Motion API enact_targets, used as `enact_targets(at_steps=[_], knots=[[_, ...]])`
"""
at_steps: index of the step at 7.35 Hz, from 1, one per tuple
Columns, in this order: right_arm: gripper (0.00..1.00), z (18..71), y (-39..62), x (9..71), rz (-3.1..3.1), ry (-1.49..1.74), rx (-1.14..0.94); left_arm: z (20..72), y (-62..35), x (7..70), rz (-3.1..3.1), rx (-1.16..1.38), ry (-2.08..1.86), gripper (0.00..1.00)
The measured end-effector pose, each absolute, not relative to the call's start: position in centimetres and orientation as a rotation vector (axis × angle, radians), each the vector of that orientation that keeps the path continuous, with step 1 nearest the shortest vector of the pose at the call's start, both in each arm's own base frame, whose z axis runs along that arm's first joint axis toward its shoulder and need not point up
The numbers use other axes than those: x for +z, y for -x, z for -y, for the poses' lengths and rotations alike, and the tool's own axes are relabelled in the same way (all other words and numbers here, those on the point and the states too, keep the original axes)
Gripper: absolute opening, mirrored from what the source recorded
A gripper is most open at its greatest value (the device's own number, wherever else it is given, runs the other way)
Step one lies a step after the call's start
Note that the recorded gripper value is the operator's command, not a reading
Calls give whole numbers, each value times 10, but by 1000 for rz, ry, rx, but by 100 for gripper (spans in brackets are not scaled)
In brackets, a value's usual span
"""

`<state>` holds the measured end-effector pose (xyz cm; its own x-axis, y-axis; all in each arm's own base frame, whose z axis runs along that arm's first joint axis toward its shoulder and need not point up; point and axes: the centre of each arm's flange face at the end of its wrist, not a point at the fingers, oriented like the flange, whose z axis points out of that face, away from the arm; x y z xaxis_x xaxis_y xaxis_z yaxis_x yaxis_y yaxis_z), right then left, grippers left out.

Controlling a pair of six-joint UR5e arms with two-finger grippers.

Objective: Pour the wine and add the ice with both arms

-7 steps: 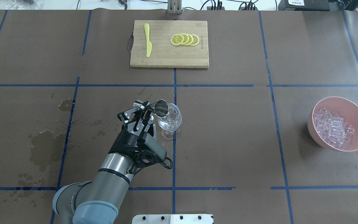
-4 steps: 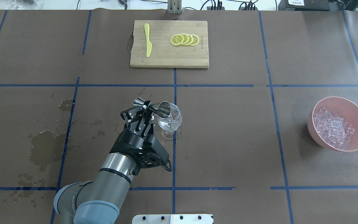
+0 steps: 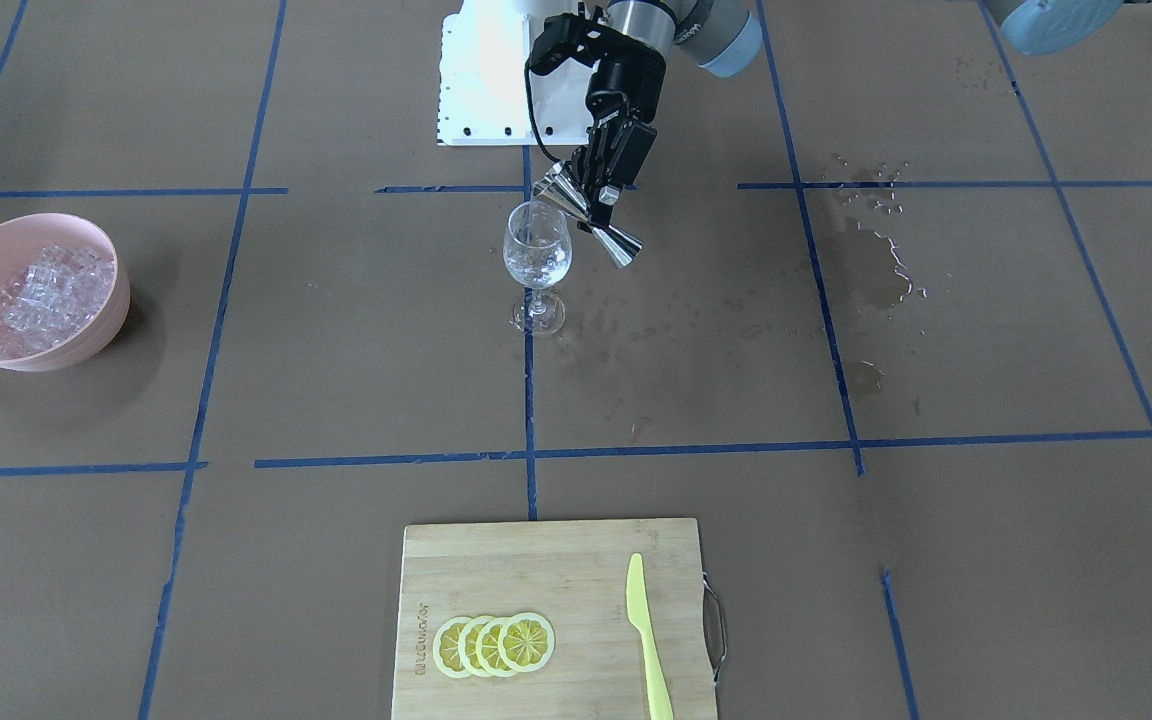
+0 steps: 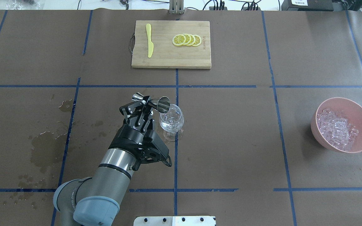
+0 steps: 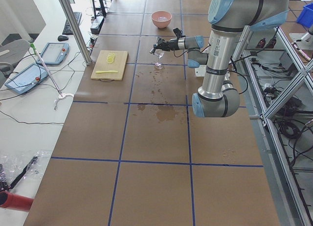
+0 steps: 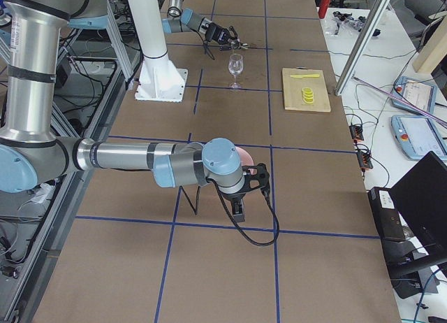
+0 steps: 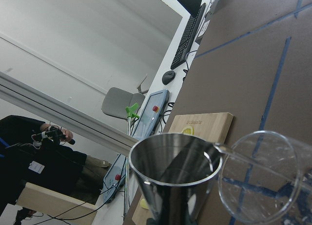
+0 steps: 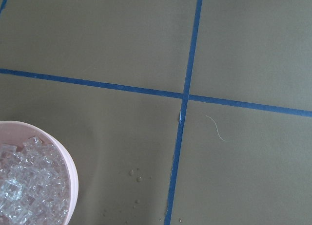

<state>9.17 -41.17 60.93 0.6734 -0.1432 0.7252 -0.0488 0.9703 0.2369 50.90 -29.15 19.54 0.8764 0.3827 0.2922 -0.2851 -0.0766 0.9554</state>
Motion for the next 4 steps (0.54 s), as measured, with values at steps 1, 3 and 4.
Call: enact_targets(at_steps=[1, 3, 4], knots=[[100, 411, -92, 609, 833, -246, -53, 295, -507, 197, -71, 551, -1551, 0], [100, 411, -92, 609, 833, -246, -52, 297, -507, 199, -29, 588, -1550, 0], [100, 411, -92, 609, 833, -246, -52, 298, -507, 199, 7, 618, -1553, 0]])
